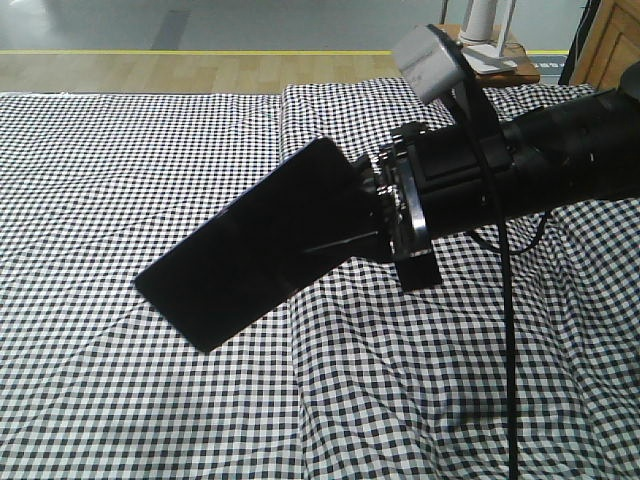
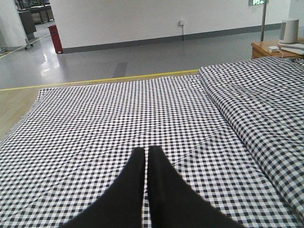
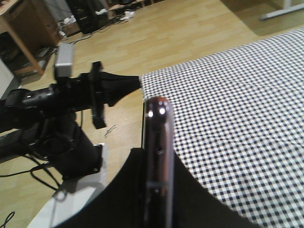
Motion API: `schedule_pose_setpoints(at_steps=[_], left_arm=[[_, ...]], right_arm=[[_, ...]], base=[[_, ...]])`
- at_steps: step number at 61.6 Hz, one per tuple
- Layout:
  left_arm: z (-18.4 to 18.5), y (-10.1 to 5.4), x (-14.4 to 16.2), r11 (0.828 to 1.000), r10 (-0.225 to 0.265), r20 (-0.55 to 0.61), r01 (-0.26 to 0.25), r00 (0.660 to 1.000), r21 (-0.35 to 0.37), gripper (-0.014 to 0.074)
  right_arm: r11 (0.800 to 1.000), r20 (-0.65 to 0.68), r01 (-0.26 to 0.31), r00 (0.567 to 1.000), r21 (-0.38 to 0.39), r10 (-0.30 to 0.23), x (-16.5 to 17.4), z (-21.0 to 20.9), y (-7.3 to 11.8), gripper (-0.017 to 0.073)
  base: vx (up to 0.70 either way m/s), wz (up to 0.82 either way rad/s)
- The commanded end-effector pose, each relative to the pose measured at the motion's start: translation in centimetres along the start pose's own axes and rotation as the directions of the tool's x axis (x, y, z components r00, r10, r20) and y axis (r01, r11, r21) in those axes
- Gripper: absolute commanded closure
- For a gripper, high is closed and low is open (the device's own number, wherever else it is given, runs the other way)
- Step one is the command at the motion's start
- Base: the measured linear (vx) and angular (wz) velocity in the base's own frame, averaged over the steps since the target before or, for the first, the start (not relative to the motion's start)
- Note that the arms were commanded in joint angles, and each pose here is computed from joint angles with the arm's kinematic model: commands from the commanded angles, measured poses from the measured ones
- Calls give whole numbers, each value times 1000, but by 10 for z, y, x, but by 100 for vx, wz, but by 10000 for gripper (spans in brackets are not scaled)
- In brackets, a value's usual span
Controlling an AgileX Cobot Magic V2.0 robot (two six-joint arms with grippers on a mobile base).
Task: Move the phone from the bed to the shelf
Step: 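Lift the black phone up off the bed with the right gripper, then hold the phone in the right gripper while the base turns away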
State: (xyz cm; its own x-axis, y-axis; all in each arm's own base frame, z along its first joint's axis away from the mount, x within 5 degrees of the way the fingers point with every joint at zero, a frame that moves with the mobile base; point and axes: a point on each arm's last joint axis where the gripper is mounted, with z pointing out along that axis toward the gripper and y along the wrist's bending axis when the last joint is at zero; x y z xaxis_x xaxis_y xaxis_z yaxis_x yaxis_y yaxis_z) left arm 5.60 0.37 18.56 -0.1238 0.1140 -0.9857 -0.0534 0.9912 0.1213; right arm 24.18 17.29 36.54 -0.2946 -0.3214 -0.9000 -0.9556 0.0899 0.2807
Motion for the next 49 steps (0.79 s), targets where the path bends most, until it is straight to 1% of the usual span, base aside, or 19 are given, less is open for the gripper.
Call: schedule_pose_setpoints(at_steps=[1,10,21,34,49], left_arm=[[-3,2,-14,1000,-14,105,15,994,-8,592],[-3,2,-14,1000,-14,105,15,994,-8,592],[-3,2,-14,1000,-14,105,15,994,-8,592],[-3,2,-14,1000,-14,105,15,994,-8,592],[-3,2,-14,1000,-14,105,15,994,-8,592]], right_arm=[[993,95,65,994,-103,-55,-22,-8,33,562],[991,106,92,991,-97,-82,-26,-14,44,562],[990,118,111,988,-92,-100,-28,-18,51,561],[992,114,82,991,-94,-71,-28,-18,51,561],[992,112,82,991,-93,-72,-28,-18,51,561]], base=[[0,0],[0,0],[0,0],[0,0],[0,0]])
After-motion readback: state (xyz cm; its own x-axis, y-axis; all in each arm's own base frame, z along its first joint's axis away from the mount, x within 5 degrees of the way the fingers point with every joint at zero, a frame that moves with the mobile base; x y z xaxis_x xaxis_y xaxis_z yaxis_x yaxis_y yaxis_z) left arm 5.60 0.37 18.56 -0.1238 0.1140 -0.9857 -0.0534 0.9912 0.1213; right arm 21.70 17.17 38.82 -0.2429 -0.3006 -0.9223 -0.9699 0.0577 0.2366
